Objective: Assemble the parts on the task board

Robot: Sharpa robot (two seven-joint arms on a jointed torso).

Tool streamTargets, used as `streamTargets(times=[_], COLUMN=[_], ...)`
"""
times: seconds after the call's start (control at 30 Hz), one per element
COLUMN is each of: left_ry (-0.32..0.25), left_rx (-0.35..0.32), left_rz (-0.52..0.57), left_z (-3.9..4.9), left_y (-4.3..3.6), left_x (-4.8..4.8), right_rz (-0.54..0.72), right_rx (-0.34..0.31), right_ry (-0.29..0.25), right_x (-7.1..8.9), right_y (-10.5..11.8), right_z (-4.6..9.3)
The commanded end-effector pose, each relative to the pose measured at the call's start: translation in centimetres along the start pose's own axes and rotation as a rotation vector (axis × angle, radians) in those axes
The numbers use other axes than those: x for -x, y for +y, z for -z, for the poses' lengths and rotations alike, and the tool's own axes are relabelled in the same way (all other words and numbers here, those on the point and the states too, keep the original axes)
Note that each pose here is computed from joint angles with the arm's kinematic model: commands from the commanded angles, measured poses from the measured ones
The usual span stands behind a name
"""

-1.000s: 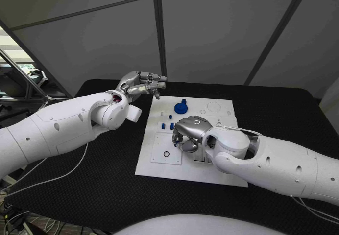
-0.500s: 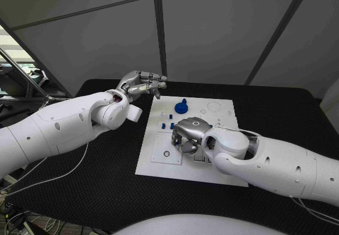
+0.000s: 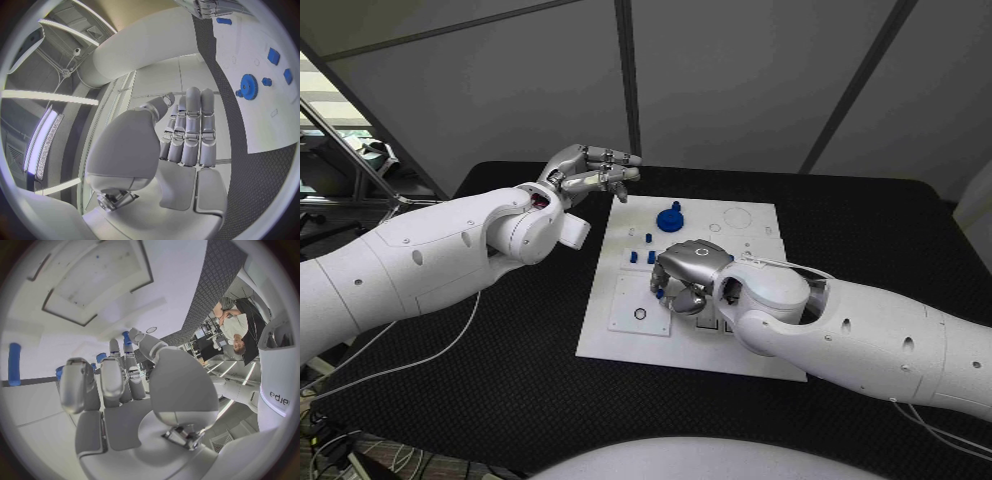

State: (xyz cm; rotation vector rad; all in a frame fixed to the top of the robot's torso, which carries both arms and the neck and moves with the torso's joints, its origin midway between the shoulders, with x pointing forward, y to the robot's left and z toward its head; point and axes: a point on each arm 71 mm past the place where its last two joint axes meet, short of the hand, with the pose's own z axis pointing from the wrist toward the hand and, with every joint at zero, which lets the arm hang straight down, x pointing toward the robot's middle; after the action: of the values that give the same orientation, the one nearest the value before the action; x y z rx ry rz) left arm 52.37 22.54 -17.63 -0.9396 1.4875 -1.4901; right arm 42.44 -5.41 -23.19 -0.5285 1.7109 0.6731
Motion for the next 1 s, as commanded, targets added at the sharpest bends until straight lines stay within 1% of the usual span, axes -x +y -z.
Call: streamTargets(times=[0.03, 0.33, 0.43, 0.53, 0.6, 0.67, 0.7, 0.73, 0.77, 0.9, 1.0], left_ry=[0.012, 0.015, 0.016, 0.016, 0.016, 0.016, 0.015, 0.015, 0.014, 0.014, 0.014], left_rx=[0.0, 0.002, 0.003, 0.003, 0.004, 0.005, 0.006, 0.006, 0.007, 0.008, 0.008], left_rz=[0.008, 0.009, 0.009, 0.009, 0.009, 0.009, 0.008, 0.008, 0.008, 0.007, 0.007], left_z=[-0.05, -0.07, -0.08, -0.07, -0.05, -0.01, 0.01, 0.02, 0.04, 0.07, 0.05], left_y=[-0.11, -0.08, -0.07, -0.05, -0.04, -0.02, -0.01, -0.01, 0.0, 0.03, 0.05], left_x=[-0.11, -0.13, -0.14, -0.11, -0.09, -0.04, 0.01, 0.02, 0.07, 0.12, 0.11], right_rz=[-0.023, -0.044, -0.057, -0.075, -0.084, -0.091, -0.092, -0.093, -0.093, -0.087, -0.08], right_rx=[0.012, 0.034, 0.037, 0.029, 0.011, -0.021, -0.047, -0.055, -0.085, -0.146, -0.182], right_ry=[-0.063, -0.136, -0.157, -0.168, -0.159, -0.145, -0.138, -0.137, -0.134, -0.141, -0.139], right_x=[0.5, 1.1, 1.3, 1.5, 1.6, 1.7, 2.1, 2.2, 2.7, 3.7, 4.0], right_y=[0.1, 0.1, -0.2, -0.7, -1.3, -2.3, -3.2, -3.4, -4.4, -6.6, -7.8], right_z=[0.0, 0.5, 1.1, 2.0, 2.8, 3.6, 4.1, 4.2, 4.7, 5.5, 5.9])
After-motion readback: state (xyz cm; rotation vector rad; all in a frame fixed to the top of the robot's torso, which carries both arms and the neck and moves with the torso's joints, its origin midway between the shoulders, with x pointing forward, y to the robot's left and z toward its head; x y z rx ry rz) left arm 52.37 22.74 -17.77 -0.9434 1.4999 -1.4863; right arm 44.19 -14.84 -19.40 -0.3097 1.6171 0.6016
